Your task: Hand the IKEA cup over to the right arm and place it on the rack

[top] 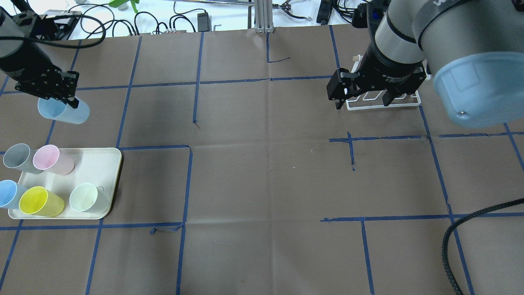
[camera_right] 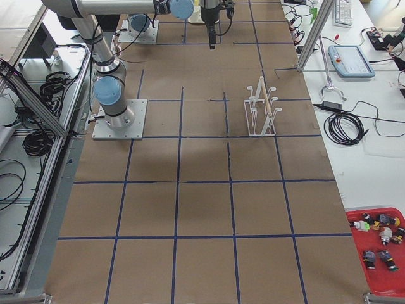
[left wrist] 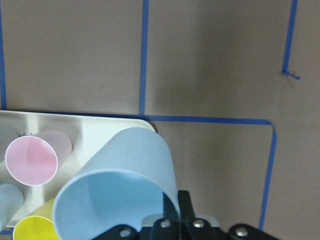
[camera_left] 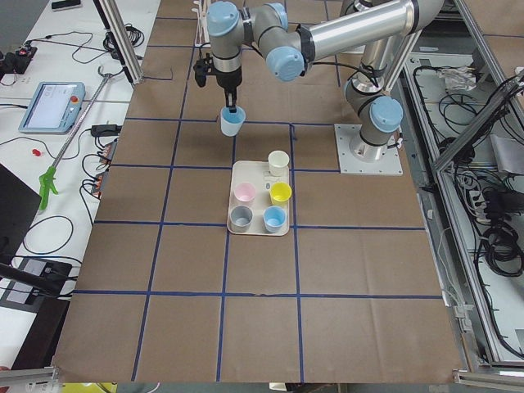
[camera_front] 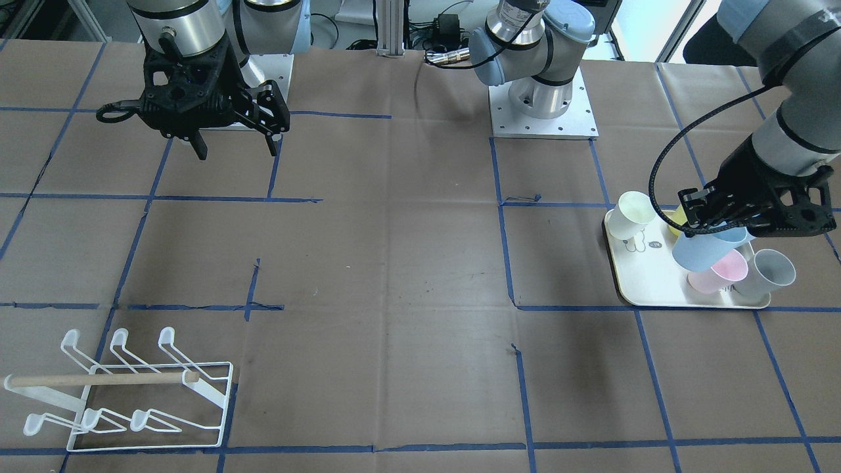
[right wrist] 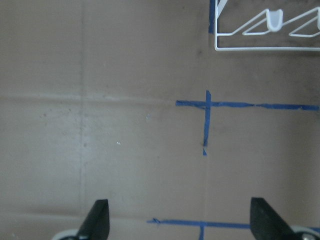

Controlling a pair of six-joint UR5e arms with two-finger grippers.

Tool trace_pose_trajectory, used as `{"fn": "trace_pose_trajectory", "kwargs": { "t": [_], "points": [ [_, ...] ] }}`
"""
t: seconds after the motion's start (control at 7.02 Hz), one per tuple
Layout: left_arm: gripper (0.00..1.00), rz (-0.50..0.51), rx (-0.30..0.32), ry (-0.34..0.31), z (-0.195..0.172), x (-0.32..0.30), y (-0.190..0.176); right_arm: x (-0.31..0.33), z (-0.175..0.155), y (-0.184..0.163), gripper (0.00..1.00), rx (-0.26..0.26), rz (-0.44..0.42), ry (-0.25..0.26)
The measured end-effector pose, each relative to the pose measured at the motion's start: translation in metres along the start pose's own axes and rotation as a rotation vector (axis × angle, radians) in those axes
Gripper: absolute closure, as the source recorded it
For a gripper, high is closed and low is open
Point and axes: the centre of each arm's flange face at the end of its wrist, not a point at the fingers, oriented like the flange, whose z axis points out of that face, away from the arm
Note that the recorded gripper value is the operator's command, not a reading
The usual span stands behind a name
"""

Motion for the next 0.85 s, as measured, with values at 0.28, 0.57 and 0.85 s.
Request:
{"fn": "trace_pose_trajectory", "kwargs": {
  "t": [0.28, 0.57, 0.85],
  "points": [
    [1.00, 0.011, 0.091, 0.037, -0.020, 0.031, -0.020, -0.015, -0.012, -0.025, 0.01, 0.182, 0.118, -0.146],
    [1.00, 0.061, 0.280, 0.149, -0.012, 0.054, -0.048, -0.029, -0.017, -0.048, 0.02, 0.323, 0.215, -0.310],
    [1.00, 0.161, 0.499, 0.267, 0.008, 0.089, -0.054, -0.037, -0.015, -0.066, 0.04, 0.403, 0.353, -0.437]
  ]
}}
